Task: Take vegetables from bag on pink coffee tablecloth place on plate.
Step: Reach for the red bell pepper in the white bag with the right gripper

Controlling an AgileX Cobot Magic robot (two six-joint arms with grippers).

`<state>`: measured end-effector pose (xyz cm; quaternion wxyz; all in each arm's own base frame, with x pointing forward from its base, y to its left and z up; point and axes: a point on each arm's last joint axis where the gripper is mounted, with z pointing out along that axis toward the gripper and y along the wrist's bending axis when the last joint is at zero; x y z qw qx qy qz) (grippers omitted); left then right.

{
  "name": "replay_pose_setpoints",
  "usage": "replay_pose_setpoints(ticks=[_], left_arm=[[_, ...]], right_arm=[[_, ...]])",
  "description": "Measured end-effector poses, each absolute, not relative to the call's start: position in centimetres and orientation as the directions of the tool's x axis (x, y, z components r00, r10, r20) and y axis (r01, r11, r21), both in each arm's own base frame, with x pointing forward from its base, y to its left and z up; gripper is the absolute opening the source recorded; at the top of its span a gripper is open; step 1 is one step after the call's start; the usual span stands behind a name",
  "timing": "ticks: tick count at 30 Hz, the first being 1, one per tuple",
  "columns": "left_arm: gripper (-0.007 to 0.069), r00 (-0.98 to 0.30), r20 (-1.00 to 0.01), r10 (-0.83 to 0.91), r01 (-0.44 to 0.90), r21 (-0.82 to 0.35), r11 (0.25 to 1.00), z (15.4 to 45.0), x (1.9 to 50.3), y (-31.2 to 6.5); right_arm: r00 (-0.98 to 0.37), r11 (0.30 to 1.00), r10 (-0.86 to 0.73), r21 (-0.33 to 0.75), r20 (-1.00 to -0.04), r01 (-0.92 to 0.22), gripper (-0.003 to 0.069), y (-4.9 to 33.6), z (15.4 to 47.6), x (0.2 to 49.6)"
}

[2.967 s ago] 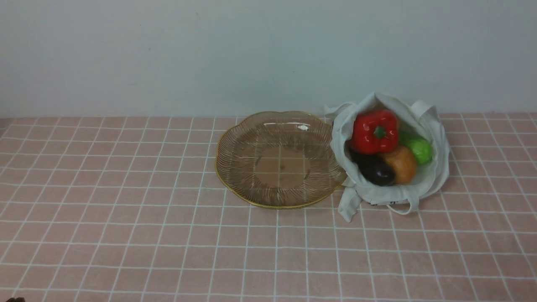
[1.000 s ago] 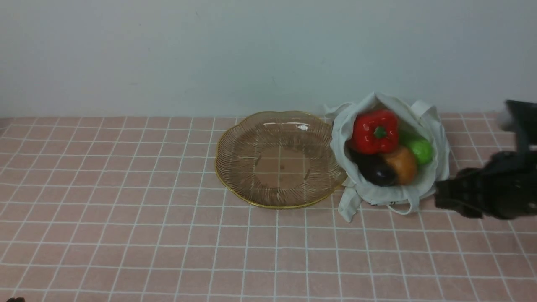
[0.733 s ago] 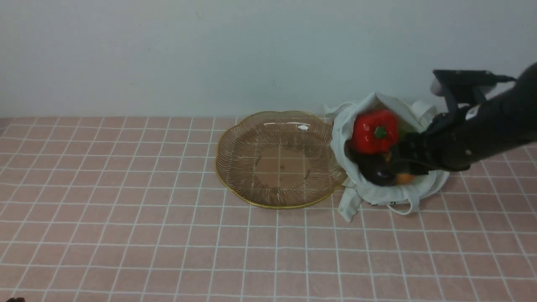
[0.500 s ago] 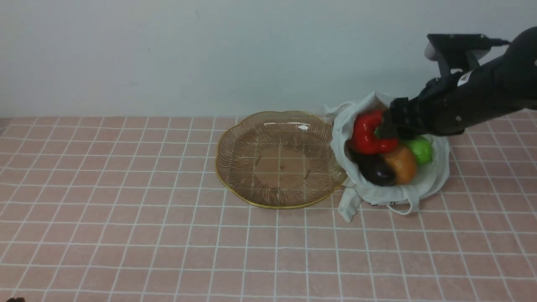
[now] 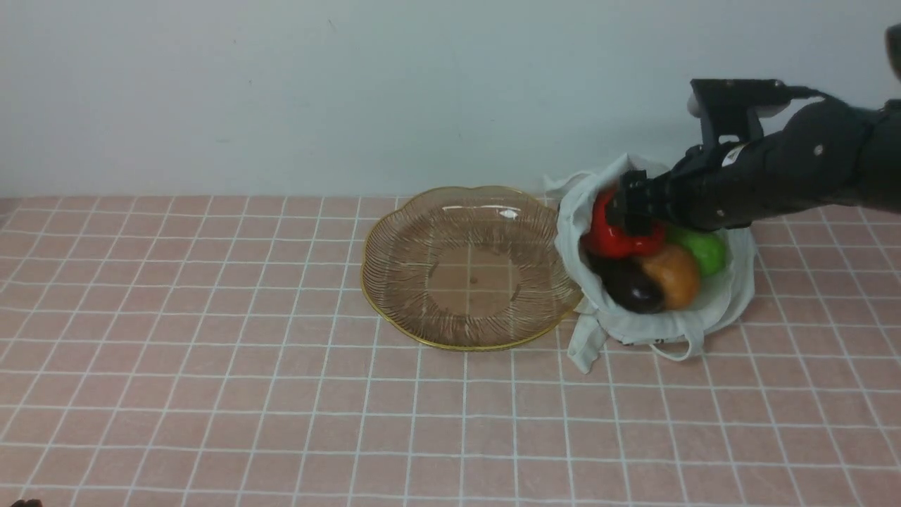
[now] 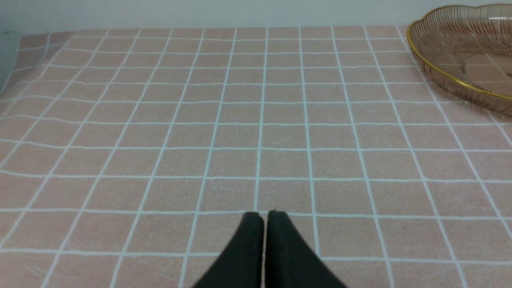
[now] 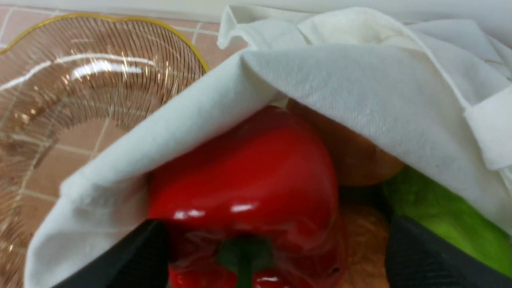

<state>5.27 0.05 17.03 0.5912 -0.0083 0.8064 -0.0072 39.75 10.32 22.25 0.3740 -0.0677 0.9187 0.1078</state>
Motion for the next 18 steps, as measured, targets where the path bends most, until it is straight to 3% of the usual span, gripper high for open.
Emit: replay_pose_setpoints(ticks=[6, 11, 15, 18], left_arm=[[-0.0005, -0.301, -0.953, -0.022, -0.005, -0.021, 1.0, 17.0, 5.3, 0.0], [-0.0005, -0.301, -0.953, -0.022, -0.005, -0.021, 1.0, 17.0, 5.3, 0.0], [-0.0005, -0.301, -0.953, -0.022, -0.005, -0.021, 1.0, 17.0, 5.3, 0.0], [-0.0005, -0.301, -0.953, -0.022, -0.005, -0.021, 1.0, 17.0, 5.3, 0.0]], right_arm=[[-0.724, 0.97, -0.036, 0.151, -0.689, -0.192, 0.0661, 10.4, 20.7, 40.4], [-0.73, 0.97, -0.041, 0.147, -0.682, -0.192, 0.0536, 10.5, 20.0, 40.6], [-0.724, 0.97, -0.054, 0.136, -0.688, -0.202, 0.0334, 10.5, 20.0, 40.6], [-0.724, 0.97, -0.059, 0.133, -0.688, -0.205, 0.0131, 10.5, 20.0, 40.6]])
